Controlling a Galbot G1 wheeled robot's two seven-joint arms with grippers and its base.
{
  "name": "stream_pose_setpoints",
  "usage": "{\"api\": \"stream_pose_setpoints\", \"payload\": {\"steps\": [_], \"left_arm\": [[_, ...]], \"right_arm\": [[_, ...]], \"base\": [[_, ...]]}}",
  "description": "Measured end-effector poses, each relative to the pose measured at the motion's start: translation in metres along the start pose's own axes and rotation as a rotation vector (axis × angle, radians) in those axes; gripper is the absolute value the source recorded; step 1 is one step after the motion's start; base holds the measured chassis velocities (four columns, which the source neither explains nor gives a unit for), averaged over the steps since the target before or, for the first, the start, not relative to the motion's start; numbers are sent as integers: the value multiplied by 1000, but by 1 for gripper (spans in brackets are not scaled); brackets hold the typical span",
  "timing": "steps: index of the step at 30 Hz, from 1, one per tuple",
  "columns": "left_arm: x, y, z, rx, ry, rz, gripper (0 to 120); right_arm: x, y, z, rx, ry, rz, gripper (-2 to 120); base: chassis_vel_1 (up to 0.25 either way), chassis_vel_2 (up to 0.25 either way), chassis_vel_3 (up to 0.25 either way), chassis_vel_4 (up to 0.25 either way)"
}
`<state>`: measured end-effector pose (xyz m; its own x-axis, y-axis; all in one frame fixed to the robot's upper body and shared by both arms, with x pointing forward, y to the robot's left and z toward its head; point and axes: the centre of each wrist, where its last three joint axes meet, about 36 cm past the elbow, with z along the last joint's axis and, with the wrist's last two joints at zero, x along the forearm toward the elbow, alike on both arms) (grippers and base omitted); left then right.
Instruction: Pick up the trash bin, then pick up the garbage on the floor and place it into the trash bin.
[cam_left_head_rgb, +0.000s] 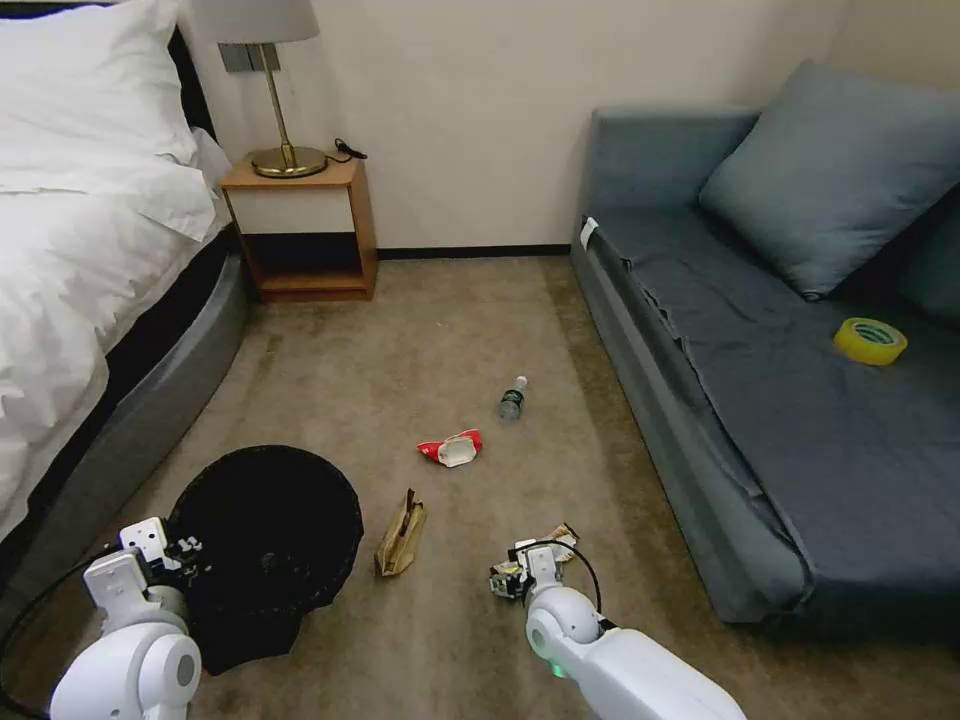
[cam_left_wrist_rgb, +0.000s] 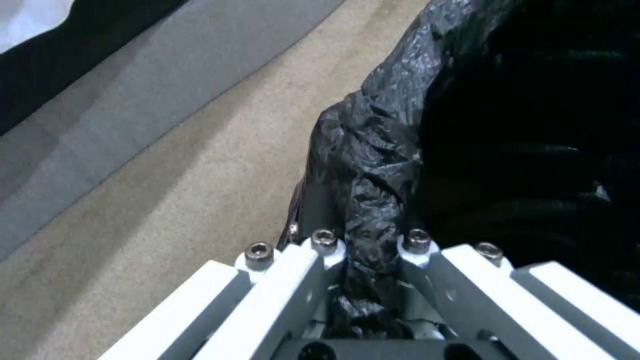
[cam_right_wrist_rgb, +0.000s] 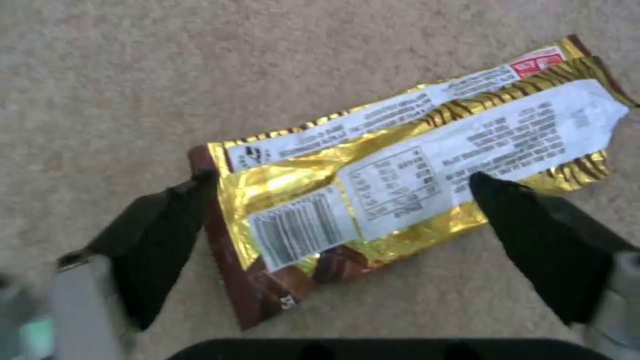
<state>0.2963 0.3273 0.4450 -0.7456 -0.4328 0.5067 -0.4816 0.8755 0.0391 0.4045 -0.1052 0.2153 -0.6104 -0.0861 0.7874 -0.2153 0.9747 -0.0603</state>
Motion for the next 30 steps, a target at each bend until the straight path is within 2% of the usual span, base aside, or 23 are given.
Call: {"api": "stream_pose_setpoints", "payload": {"steps": [2, 5, 7, 11, 12, 15, 18, 27, 30], "left_arm": [[0, 0, 0, 0, 0, 0, 3], [0, -1, -1, 2, -3, 3, 3], [0, -1, -1, 2, -3, 3, 3], [0, -2, -1, 3, -2, 5, 3], [0, -2, -1, 3, -2, 5, 3], [0, -2, 0, 3, -2, 5, 3], [0, -2, 0, 3, -2, 6, 3], [0, -3, 1, 1, -1, 5, 3], [0, -3, 1, 0, -2, 5, 3]], "right_arm": [[0, 0, 1, 3, -1, 1, 91], [-3, -1, 5, 19, -7, 10, 76], [-3, -1, 6, 23, -8, 13, 73], [-8, -1, 11, 36, -11, 22, 54], [-8, -1, 11, 36, -11, 22, 54], [-10, 0, 13, 43, -13, 25, 41], [-13, 0, 16, 53, -15, 29, 35], [-19, 2, 22, 67, -14, 36, 31], [-18, 0, 23, 68, -18, 35, 17]], "base": [[0, 0, 0, 0], [0, 0, 0, 0], [0, 0, 0, 0], [0, 0, 0, 0], [0, 0, 0, 0], [0, 0, 0, 0], [0, 0, 0, 0], [0, 0, 0, 0], [0, 0, 0, 0]]}}
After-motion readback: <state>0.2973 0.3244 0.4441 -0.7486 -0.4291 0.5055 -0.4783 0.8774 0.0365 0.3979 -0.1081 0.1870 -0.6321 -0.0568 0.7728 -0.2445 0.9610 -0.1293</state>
